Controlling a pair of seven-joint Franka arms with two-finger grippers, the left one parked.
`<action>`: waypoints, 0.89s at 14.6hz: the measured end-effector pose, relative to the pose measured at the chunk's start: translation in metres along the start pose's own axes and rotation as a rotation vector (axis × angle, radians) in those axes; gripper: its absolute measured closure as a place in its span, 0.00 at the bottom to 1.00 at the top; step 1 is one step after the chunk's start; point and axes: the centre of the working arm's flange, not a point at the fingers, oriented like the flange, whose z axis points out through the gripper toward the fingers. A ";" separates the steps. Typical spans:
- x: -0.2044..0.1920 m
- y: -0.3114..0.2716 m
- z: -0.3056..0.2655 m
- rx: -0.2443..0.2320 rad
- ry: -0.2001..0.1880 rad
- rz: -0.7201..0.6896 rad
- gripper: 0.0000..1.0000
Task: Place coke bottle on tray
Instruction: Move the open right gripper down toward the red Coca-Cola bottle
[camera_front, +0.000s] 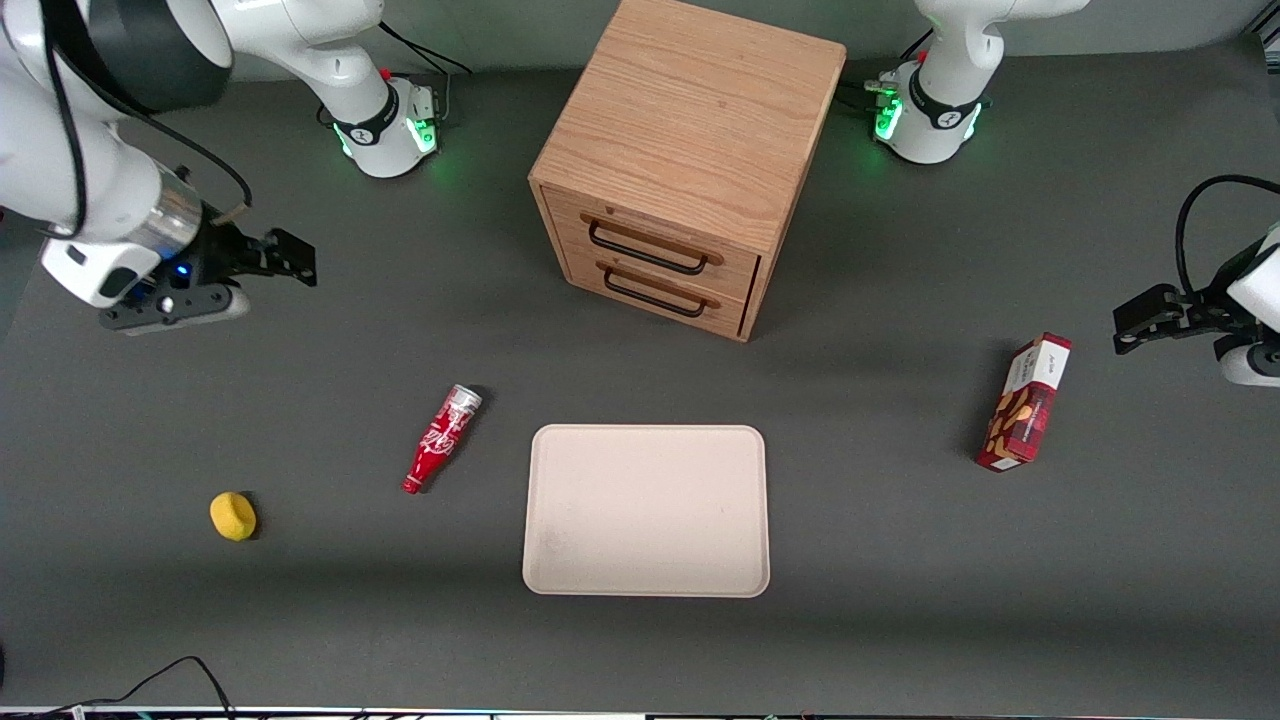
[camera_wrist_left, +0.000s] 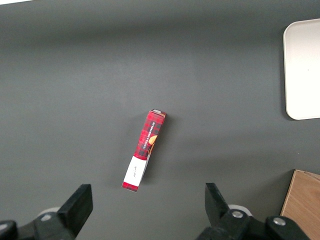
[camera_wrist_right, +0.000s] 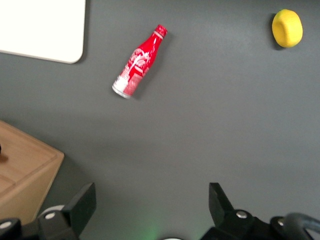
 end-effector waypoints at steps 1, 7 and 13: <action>0.011 -0.011 0.013 0.000 0.011 0.049 0.00; 0.068 -0.065 0.130 0.029 0.070 0.246 0.00; 0.065 -0.059 0.232 0.062 0.136 0.361 0.00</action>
